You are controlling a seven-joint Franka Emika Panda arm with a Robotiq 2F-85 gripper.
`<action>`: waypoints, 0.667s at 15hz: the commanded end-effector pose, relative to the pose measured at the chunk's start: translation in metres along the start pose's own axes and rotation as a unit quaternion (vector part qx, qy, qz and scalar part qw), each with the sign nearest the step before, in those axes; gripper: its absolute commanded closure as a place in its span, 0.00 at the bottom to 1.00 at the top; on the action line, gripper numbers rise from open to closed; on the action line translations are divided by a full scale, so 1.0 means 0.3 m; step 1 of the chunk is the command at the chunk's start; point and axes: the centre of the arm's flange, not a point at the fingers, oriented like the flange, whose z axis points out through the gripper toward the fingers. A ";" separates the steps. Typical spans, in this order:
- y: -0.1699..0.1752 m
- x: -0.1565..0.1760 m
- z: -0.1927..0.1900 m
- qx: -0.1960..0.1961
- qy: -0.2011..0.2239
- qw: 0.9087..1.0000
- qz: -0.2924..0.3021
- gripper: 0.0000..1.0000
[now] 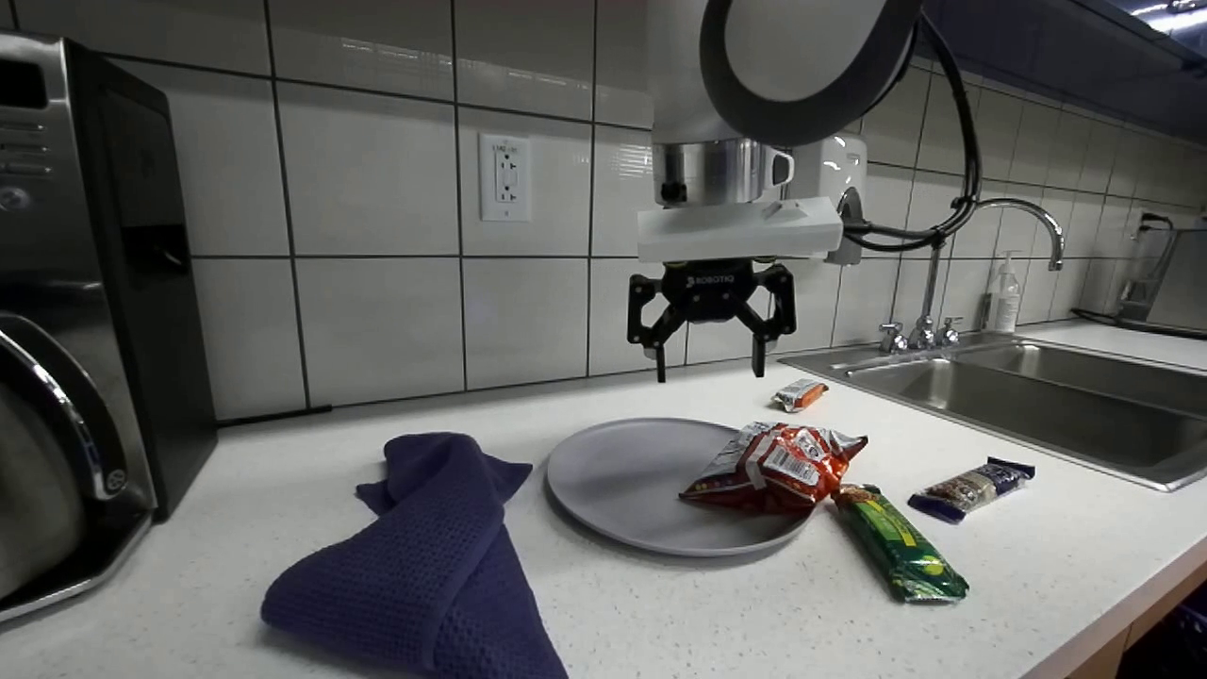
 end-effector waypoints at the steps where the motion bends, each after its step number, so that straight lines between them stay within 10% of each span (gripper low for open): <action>1: 0.093 -0.051 -0.023 -0.023 -0.010 0.999 0.034 0.00; 10: 0.218 -0.075 0.023 -0.033 -0.029 0.992 0.121 0.00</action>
